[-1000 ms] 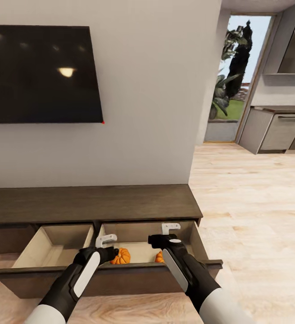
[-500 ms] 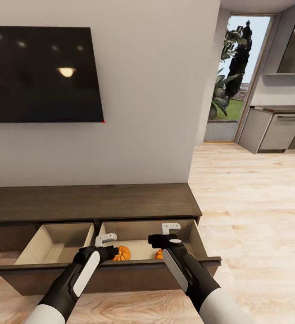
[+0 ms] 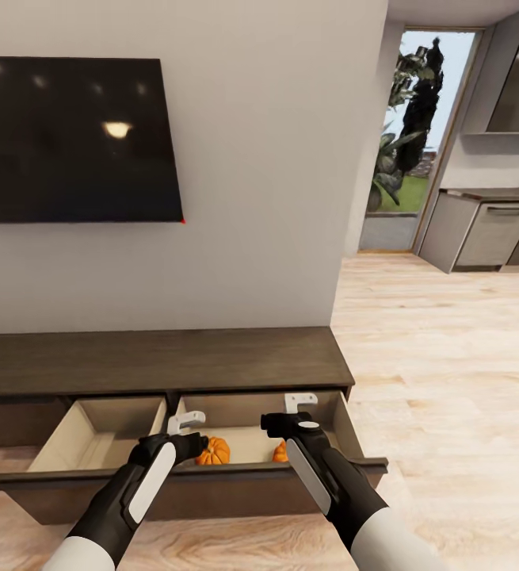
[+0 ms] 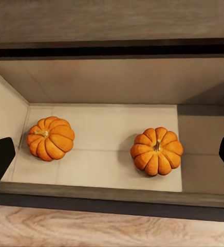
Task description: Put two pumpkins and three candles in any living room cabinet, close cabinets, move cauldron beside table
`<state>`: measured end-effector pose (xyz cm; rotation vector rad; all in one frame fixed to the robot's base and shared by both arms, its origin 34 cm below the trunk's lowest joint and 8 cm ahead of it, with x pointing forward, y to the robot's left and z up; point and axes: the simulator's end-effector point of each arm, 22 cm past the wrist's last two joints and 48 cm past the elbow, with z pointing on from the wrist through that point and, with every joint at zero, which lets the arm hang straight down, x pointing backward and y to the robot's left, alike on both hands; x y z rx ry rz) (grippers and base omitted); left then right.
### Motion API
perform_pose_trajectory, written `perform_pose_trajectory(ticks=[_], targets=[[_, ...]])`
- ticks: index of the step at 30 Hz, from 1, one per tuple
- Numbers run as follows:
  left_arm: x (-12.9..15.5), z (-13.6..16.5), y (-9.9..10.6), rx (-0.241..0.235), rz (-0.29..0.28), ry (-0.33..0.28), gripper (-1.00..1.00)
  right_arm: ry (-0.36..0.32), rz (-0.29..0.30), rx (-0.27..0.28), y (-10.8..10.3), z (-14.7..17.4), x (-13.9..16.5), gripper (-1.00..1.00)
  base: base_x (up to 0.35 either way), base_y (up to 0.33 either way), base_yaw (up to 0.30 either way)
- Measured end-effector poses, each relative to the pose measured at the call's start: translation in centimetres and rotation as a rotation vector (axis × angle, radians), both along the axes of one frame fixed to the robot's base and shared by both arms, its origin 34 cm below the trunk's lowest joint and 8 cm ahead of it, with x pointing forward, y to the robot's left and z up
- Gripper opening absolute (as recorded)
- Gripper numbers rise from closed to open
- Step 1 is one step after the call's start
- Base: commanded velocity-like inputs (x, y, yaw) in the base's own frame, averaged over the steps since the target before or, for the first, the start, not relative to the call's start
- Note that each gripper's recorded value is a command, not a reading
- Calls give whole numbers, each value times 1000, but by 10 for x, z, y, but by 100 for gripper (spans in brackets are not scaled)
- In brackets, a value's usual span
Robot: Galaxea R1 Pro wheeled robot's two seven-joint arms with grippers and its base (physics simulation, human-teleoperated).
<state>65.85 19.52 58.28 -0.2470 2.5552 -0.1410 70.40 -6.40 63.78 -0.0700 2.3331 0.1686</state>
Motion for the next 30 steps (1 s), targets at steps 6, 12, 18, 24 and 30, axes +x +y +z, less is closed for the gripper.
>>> perform_pose_trajectory(ticks=[6,12,18,24,30], targets=[[1,12,0,0,0,1,100,0,0,-1,0,12,2,100,0,0,0],[3,23,0,1,0,1,100,1,0,-2,0,23,3,100,0,0,0],[4,34,0,1,0,2,100,1,0,-2,0,34,4,100,-139,0,0],[4,34,0,-1,2,2,100,-4,-2,0,0,34,5,100,-241,0,0],[4,34,0,-1,1,2,100,-5,-2,1,0,35,5,100,-241,0,0]])
